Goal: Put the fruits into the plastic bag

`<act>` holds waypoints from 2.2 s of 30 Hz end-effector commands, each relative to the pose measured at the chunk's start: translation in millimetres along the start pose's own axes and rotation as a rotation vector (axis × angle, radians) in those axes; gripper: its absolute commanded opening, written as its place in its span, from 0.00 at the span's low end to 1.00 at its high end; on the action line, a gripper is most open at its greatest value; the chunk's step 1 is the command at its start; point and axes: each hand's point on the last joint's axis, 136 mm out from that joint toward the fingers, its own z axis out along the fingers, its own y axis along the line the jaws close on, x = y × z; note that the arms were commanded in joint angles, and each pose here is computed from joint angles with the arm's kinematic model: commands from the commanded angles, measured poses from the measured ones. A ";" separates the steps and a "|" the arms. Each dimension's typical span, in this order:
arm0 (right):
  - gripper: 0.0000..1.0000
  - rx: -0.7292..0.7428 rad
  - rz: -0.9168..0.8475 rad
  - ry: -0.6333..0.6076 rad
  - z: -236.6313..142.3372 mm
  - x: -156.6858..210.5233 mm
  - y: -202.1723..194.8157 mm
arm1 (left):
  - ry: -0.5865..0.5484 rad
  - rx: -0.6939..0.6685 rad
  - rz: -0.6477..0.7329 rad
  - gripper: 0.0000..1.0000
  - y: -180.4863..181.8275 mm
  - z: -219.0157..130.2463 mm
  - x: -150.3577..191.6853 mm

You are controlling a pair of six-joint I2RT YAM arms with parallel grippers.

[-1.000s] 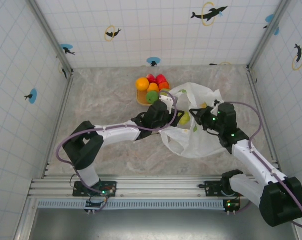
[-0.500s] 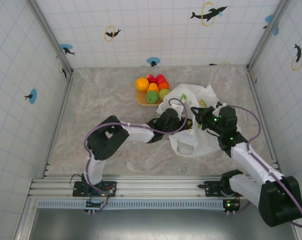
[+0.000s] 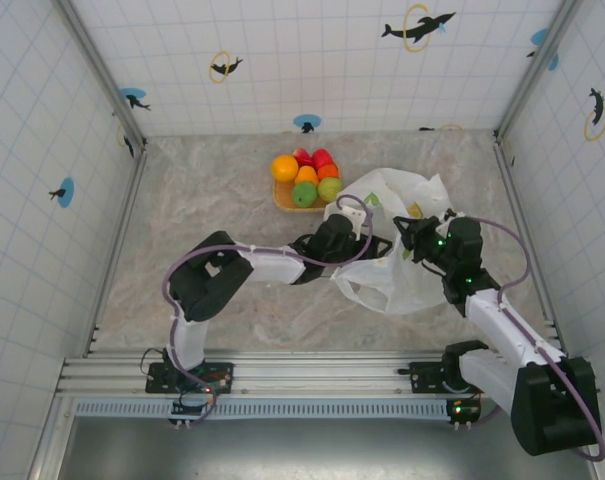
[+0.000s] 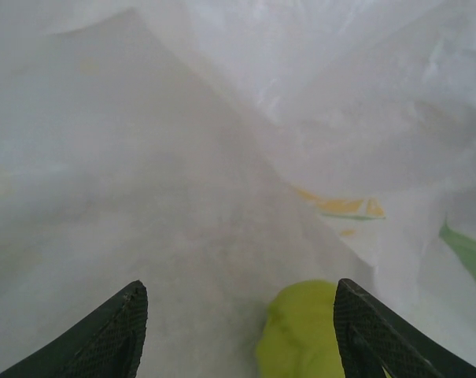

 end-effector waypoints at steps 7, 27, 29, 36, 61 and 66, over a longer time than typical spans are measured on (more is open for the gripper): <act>0.00 0.057 -0.043 -0.012 -3.9 -4.0 -21.4 | 0.132 -0.200 0.061 0.65 42.0 -64.9 33.6; 0.00 0.036 -0.059 -0.024 0.5 -9.6 -13.2 | 0.190 -0.232 -0.179 0.65 49.4 -12.2 49.9; 0.00 0.036 -0.059 -0.027 0.4 -10.3 -13.2 | 0.207 -0.231 -0.194 0.65 51.3 -12.2 57.1; 0.00 0.036 -0.055 -0.028 -0.2 -9.9 -15.6 | 0.255 -0.221 -0.229 0.65 50.2 -5.9 70.6; 0.00 0.010 -0.077 -0.017 -5.5 -11.7 -12.9 | 0.178 -0.128 -0.181 0.05 38.6 34.5 40.8; 0.00 0.037 -0.136 -0.002 -5.9 -10.9 -9.7 | 0.148 -0.174 -0.008 0.16 39.4 19.0 27.6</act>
